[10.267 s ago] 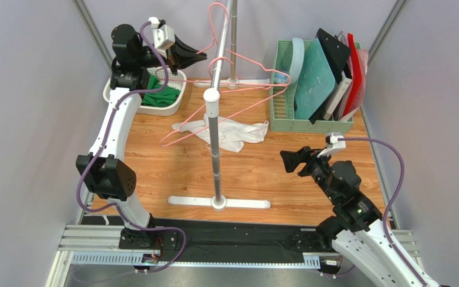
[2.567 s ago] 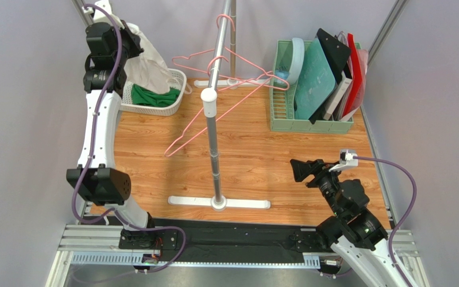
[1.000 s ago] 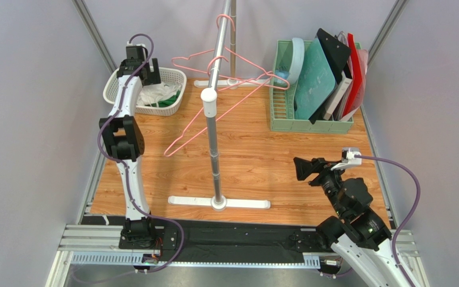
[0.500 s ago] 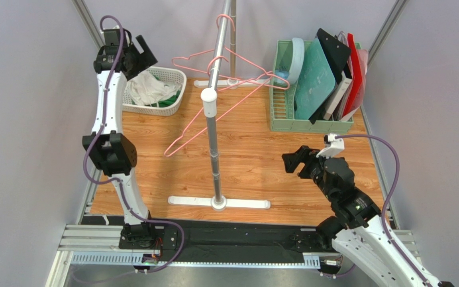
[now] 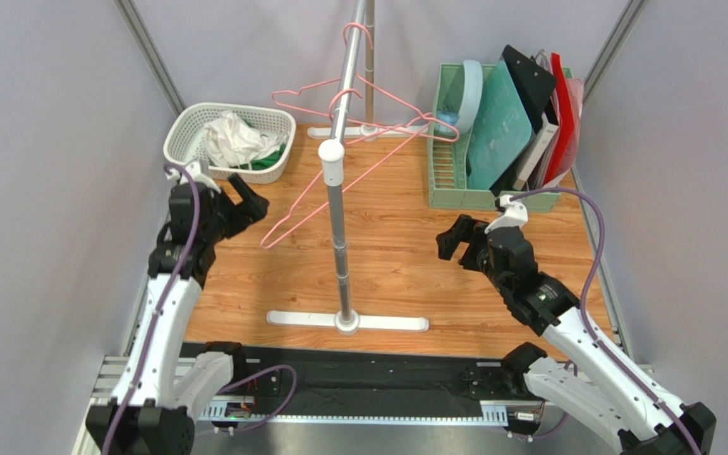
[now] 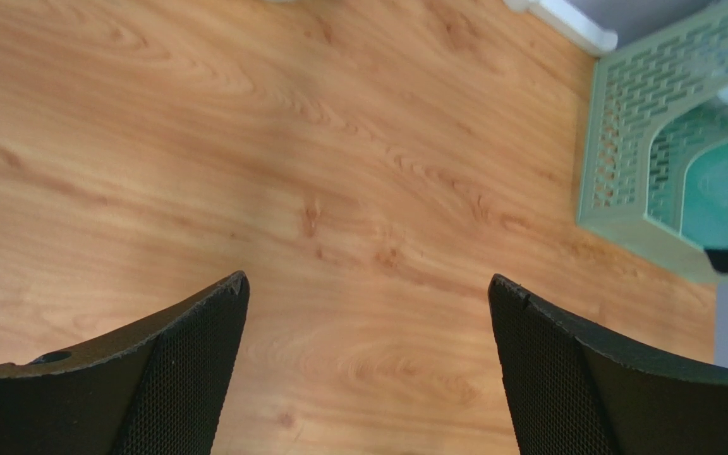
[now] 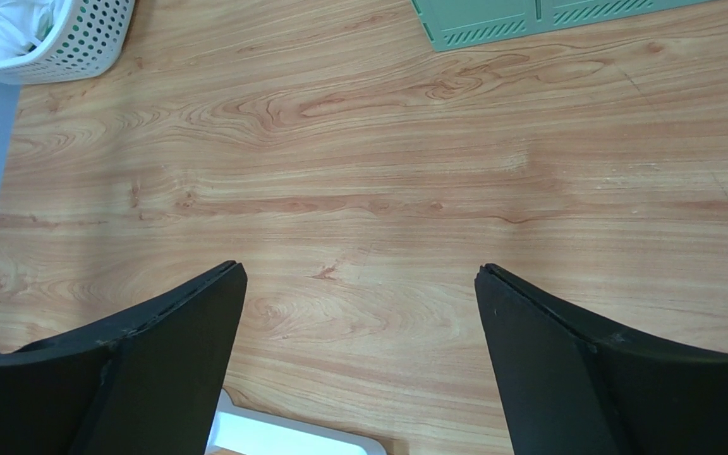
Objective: Remove the tank top from the hanger
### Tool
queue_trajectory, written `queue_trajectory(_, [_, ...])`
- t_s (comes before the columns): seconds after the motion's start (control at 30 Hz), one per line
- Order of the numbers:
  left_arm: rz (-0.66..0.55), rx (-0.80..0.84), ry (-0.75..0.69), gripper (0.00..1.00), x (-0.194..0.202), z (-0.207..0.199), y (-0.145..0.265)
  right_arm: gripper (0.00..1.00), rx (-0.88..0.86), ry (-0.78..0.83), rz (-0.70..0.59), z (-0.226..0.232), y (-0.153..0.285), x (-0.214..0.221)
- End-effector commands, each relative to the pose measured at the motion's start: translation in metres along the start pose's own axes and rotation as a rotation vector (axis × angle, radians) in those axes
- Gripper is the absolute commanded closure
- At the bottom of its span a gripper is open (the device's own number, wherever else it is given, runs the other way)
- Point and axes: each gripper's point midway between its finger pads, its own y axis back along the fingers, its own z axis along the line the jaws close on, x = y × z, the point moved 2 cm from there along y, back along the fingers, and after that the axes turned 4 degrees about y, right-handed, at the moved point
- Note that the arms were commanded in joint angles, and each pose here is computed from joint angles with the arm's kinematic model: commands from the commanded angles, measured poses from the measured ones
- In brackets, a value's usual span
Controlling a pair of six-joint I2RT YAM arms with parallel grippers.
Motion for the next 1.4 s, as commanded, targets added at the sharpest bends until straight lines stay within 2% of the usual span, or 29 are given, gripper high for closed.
queue_trajectory(0.0, [-0.032,0.18,-0.01,0.01,0.035,-0.008,0.017,0.0,-0.01,-0.099,-0.051,0.006,-0.017,-0.008])
queue_trajectory(0.03, [-0.043,0.258,-0.021,0.01,0.041,-0.016,0.029,0.0,-0.014,-0.121,-0.039,0.006,-0.02,-0.004])
queue_trajectory(0.2, [0.039,0.382,-0.028,0.01,0.092,-0.019,0.037,0.0,0.014,-0.188,-0.036,-0.011,-0.03,0.02])
queue_trajectory(0.3, [0.089,0.435,-0.016,0.01,0.115,-0.018,0.039,0.0,0.031,-0.193,-0.084,-0.027,-0.02,0.029])
queue_trajectory(0.33, [0.122,0.454,-0.016,0.01,0.129,-0.014,0.038,0.0,0.0,-0.218,-0.156,-0.028,-0.007,0.018])
queue_trajectory(0.37, [0.136,0.467,-0.014,0.01,0.135,-0.013,0.039,0.0,-0.008,-0.226,-0.174,-0.031,-0.002,0.02])
queue_trajectory(0.43, [0.165,0.503,-0.001,0.01,0.151,-0.009,0.041,0.0,-0.007,-0.248,-0.189,-0.044,0.005,0.037])
queue_trajectory(0.47, [0.169,0.518,0.003,0.01,0.155,-0.008,0.042,0.0,-0.056,-0.285,-0.252,-0.043,0.017,0.03])
queue_trajectory(0.53, [0.164,0.563,0.024,0.01,0.163,-0.006,0.048,0.0,-0.078,-0.307,-0.218,-0.05,0.018,0.054])
queue_trajectory(0.57, [0.16,0.586,0.03,0.01,0.165,-0.007,0.05,0.0,-0.136,-0.337,-0.273,-0.047,0.029,0.048])
queue_trajectory(0.67, [0.149,0.657,0.043,0.01,0.174,-0.005,0.061,0.0,-0.111,-0.341,-0.158,-0.052,0.021,0.077])
queue_trajectory(0.7, [0.107,0.709,0.036,0.01,0.171,-0.008,0.069,0.0,-0.13,-0.336,-0.121,-0.049,0.019,0.086])
queue_trajectory(0.9, [0.209,0.826,0.073,0.01,0.199,-0.008,0.065,0.0,-0.273,-0.377,-0.046,-0.037,-0.002,0.127])
queue_trajectory(0.97, [0.249,0.766,0.039,0.01,0.218,0.009,0.052,0.0,-0.255,-0.359,-0.051,-0.041,-0.004,0.128])
queue_trajectory(1.07, [0.254,0.731,-0.021,0.01,0.226,0.019,0.048,0.0,-0.253,-0.339,-0.053,-0.042,-0.005,0.13])
queue_trajectory(1.37, [0.218,0.617,0.003,0.01,0.224,0.034,0.034,0.0,-0.194,-0.347,-0.027,-0.051,-0.007,0.138])
